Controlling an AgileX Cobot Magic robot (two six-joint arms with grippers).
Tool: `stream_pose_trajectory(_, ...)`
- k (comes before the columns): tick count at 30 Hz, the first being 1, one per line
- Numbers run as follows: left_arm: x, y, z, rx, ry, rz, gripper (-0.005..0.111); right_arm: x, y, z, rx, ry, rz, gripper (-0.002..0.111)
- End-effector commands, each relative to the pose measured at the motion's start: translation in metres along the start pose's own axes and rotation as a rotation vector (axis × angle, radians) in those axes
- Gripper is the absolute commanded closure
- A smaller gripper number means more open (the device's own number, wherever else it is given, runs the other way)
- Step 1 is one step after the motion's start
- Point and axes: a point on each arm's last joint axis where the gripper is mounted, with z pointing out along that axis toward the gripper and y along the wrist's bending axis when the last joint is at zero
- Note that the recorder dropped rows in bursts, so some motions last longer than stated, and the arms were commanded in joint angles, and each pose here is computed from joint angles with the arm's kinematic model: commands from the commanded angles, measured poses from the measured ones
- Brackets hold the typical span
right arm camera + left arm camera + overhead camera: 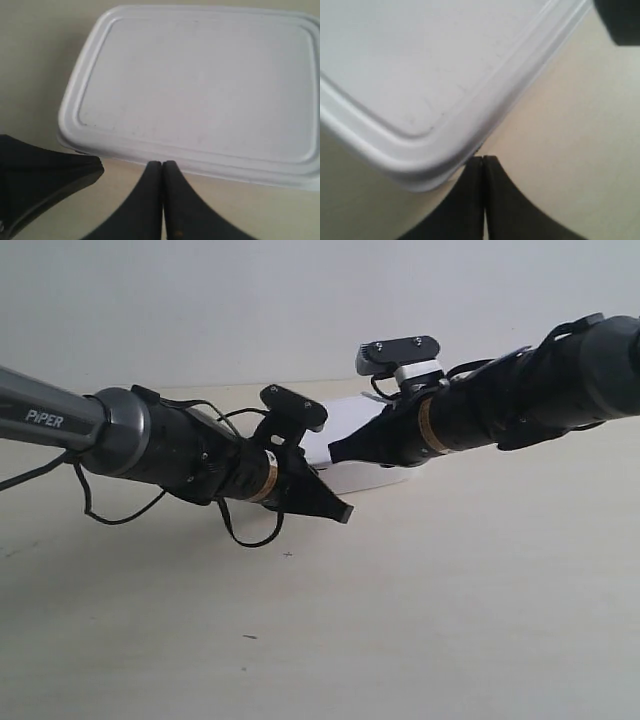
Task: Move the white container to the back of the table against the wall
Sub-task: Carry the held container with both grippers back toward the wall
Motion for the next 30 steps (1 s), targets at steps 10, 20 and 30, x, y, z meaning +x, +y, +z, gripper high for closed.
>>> stream_pose_trajectory(10, -0.013, 0.015, 0.013, -0.107, -0.048, 0.000, 0.107, 0.015, -0.024, 0.002, 0.053, 0.044, 0.028, 0.108)
stream_pose_trajectory(20, -0.014, 0.019, 0.014, -0.141, -0.053, 0.043, 0.107, 0.015, -0.030, 0.019, 0.086, 0.047, 0.028, 0.108)
stream_pose_trajectory(30, -0.009, 0.034, 0.022, -0.161, -0.040, 0.025, 0.107, 0.009, -0.033, 0.038, 0.093, 0.036, 0.030, 0.108)
